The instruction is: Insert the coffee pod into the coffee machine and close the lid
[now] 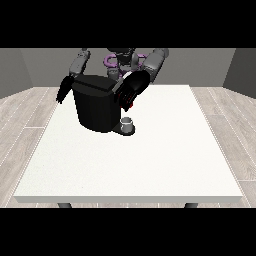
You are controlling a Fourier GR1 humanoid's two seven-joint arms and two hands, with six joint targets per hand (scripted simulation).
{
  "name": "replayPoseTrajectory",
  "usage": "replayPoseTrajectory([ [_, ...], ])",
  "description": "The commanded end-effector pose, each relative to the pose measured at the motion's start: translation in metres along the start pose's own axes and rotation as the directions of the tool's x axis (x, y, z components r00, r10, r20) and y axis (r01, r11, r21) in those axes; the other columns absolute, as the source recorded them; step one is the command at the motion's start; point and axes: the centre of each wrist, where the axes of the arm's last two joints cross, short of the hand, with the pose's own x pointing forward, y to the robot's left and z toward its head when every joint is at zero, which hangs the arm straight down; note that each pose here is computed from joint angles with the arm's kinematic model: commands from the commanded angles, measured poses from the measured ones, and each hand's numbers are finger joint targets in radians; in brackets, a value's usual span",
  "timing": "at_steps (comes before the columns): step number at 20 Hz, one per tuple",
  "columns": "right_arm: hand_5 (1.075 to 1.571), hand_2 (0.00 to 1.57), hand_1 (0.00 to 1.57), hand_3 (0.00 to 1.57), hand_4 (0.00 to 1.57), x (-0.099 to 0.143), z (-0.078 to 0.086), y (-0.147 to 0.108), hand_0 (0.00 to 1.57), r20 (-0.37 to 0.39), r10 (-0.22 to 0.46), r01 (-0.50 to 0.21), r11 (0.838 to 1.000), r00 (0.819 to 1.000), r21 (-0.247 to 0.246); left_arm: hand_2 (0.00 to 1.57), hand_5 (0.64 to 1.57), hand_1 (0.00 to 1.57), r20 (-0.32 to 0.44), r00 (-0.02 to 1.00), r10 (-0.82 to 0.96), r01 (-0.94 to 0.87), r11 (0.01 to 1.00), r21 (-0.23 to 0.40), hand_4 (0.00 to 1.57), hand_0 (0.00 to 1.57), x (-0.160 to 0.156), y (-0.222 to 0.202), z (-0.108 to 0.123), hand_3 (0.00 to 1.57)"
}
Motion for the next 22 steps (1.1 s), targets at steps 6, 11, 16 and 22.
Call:
replayPoseTrajectory([
  [6, 1.571, 0.0, 0.0, 0.0, 0.0, -0.023, 0.023, 0.014, 0.0, -0.068, -0.001, 0.004, 0.999, 0.998, 0.041, 0.3, 1.571, 0.0, -0.082, 0.996, 0.04, -0.045, 0.997, -0.06, 0.0, 0.0, -0.014, -0.02, 0.006, 0.2],
  [11, 1.571, 0.0, 0.0, 0.0, 0.0, -0.068, 0.048, -0.009, 0.0, -0.224, -0.007, 0.006, 1.0, 0.975, -0.006, 0.0, 1.571, 0.0, -0.115, 0.986, 0.122, -0.143, 0.97, -0.199, 0.0, 0.0, -0.008, -0.101, 0.018, 0.05],
  [16, 1.571, 0.0, 0.0, 0.0, 0.0, -0.113, 0.094, -0.022, 0.0, -0.323, -0.029, 0.025, 1.0, 0.946, -0.016, 0.28, 1.571, 0.0, -0.129, 0.942, 0.309, -0.333, 0.904, -0.267, 0.0, 0.0, -0.005, -0.161, 0.04, 0.0],
  [22, 1.571, 0.0, 0.0, 0.0, 0.0, -0.119, 0.106, -0.038, 0.0, -0.36, -0.058, 0.032, 0.996, 0.931, -0.079, 0.0, 1.571, 0.0, -0.228, 0.559, 0.797, -0.824, 0.565, -0.046, 0.47, 0.0, -0.001, -0.25, 0.088, 0.0],
])
